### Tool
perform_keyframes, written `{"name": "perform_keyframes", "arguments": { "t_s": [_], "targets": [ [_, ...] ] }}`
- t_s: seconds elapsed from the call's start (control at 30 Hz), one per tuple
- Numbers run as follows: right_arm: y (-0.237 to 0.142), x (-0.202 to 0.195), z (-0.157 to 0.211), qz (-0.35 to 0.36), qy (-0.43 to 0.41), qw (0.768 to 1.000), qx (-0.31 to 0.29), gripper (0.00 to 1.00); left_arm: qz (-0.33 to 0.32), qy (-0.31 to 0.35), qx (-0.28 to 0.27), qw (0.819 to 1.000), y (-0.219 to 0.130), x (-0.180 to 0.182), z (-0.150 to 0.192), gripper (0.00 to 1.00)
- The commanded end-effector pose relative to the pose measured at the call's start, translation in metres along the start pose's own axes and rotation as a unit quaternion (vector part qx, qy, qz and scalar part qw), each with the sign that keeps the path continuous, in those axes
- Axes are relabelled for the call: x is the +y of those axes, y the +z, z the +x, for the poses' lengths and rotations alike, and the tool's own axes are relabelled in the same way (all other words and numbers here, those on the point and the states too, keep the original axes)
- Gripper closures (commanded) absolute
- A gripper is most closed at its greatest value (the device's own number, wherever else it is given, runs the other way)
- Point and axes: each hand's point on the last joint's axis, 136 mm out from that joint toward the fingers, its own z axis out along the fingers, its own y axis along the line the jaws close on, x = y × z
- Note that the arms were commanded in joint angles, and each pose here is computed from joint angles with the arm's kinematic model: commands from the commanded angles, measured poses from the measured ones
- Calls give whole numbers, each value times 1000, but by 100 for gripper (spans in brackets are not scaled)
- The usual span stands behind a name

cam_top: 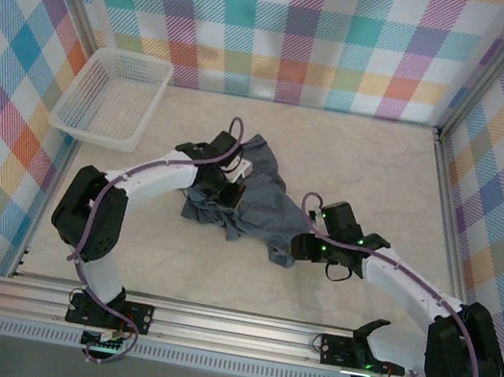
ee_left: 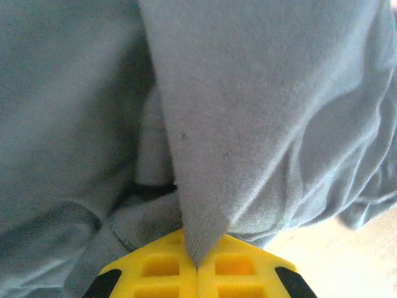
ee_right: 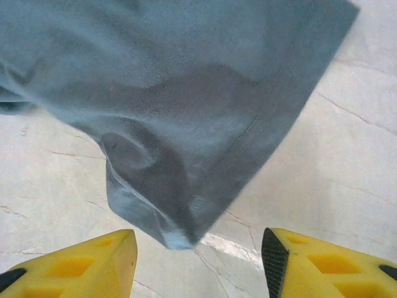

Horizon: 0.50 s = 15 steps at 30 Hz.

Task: Fold the inside-out t-shirt

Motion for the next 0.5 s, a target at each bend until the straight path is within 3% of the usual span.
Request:
{"name": "perform_keyframes", "arguments": {
  "t_s": [0.0,0.27,0.47],
  "targets": [
    [0,17,-6,-47,-40,998,-19,43,-23,8,-35,999,-21,16,-23,100],
    [18,48,-6,-93,-75,993,1,46,5,9,-31,999,-23,25,-41,100],
    [38,59,-5,-4,-51,999,8,49,35,-17,-54,998,-31,17,-51,100]
  ]
}}
